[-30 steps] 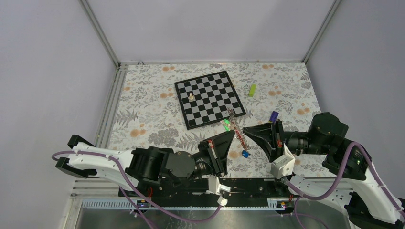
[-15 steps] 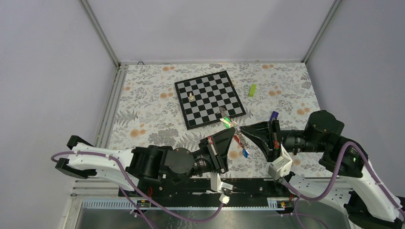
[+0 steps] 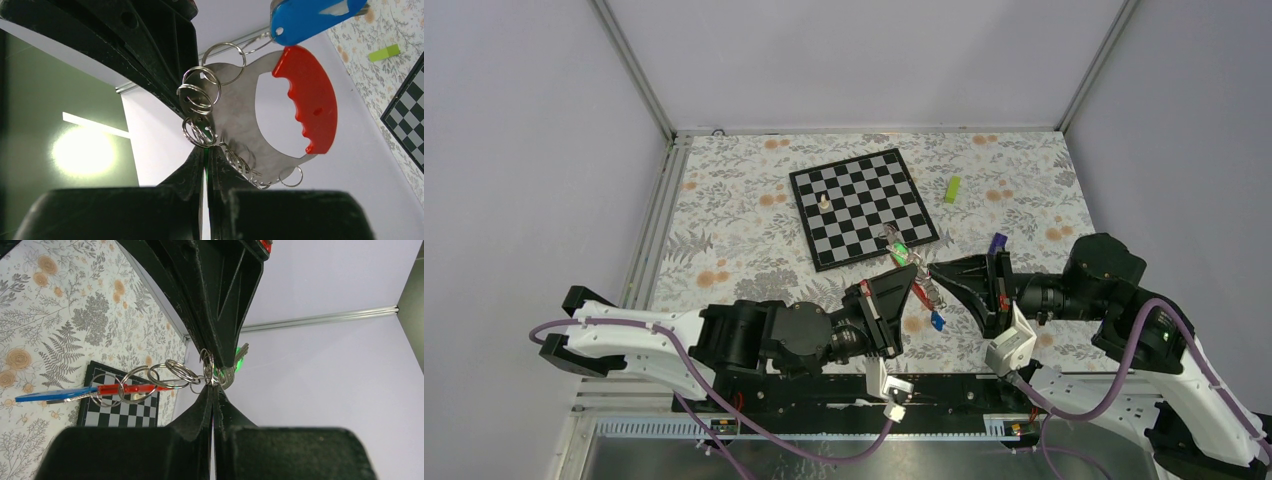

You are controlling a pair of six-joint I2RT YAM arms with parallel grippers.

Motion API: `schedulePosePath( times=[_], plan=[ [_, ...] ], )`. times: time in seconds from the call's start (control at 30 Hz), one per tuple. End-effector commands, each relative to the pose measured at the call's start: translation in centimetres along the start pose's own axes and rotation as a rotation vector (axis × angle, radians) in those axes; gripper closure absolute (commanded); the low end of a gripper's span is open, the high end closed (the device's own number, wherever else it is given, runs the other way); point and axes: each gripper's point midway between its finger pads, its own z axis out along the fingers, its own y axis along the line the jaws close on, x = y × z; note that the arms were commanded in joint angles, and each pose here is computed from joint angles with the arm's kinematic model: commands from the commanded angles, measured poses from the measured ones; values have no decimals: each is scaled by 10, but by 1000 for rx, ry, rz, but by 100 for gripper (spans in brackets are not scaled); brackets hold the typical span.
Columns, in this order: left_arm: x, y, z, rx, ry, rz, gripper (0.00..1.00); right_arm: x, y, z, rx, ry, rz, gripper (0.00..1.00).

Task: Remove the keys from the keyring
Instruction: Remove the key from the keyring.

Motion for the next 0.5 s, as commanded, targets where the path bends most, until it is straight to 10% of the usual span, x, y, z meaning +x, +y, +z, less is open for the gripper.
schedulePosePath(
  times=[0.0, 0.47],
  plan=[
    [13, 18, -7, -65, 16, -65, 100, -19, -23, -6, 110, -74, -33, 100],
    [13, 13, -10, -65, 12, -63, 100, -17, -35, -20, 225, -42, 48, 100]
  ],
)
